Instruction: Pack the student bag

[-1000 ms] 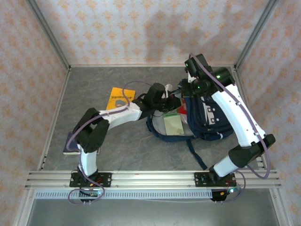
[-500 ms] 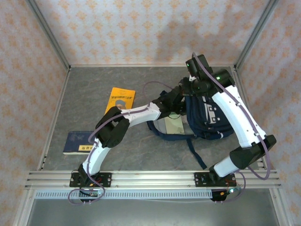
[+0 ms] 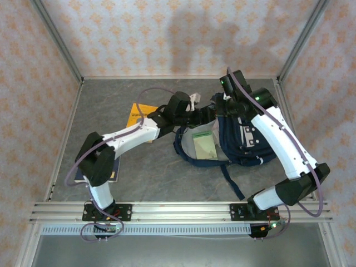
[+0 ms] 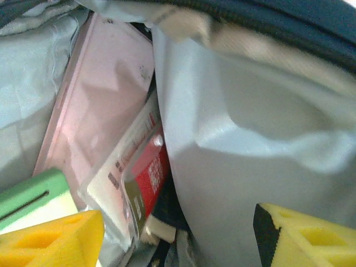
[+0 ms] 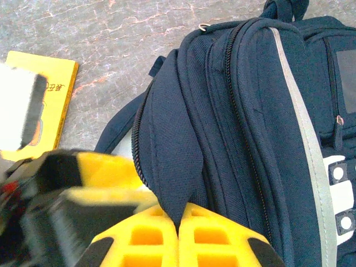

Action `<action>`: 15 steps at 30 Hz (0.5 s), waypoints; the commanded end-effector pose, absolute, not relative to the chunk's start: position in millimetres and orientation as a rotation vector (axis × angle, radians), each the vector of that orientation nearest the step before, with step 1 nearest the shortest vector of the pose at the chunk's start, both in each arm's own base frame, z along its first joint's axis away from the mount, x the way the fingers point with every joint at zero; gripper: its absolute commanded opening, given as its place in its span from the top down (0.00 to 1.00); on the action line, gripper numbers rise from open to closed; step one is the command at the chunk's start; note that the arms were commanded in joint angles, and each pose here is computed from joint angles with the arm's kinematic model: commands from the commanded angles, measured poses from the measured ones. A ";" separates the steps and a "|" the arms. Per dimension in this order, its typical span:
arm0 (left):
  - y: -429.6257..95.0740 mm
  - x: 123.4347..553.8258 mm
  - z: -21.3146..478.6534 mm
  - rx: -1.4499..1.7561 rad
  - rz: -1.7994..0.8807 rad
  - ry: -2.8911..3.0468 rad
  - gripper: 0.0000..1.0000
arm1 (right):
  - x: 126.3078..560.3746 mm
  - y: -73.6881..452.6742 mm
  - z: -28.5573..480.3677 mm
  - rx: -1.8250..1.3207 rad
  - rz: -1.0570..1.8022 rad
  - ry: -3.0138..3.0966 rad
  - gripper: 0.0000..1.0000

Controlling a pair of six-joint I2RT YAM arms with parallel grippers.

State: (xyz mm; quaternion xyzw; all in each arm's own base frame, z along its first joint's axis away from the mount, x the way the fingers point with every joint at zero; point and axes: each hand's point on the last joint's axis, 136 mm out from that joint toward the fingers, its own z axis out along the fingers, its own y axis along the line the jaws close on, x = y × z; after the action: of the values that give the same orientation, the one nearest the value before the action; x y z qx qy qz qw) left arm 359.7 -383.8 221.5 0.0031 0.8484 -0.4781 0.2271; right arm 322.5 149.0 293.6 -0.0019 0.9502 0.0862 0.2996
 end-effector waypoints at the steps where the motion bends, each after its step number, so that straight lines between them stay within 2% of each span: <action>1: -346.5 352.7 208.3 0.011 -1.225 2.395 0.30 | 335.0 135.2 309.1 0.066 0.167 2.416 1.00; 6: -246.8 376.6 186.5 -0.216 -0.888 2.466 0.41 | 335.9 158.6 281.2 0.012 0.281 2.493 1.00; 8: -198.5 388.1 171.5 -0.376 -0.736 2.497 0.42 | 334.5 165.9 259.0 0.013 0.301 2.562 1.00; 12: -140.6 406.5 151.2 -0.575 -0.626 2.501 0.43 | 328.8 172.7 225.0 -0.021 0.250 2.693 0.99; 15: -114.8 419.8 139.8 -0.616 -0.518 2.517 0.43 | 326.4 180.4 220.1 -0.061 0.235 2.709 0.83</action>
State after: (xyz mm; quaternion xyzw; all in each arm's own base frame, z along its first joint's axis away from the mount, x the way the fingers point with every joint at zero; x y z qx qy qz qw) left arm 424.3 -132.7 162.8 -0.2253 0.9021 -0.2513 0.2688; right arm 329.4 188.4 230.4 -0.0263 0.9678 0.1148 0.2223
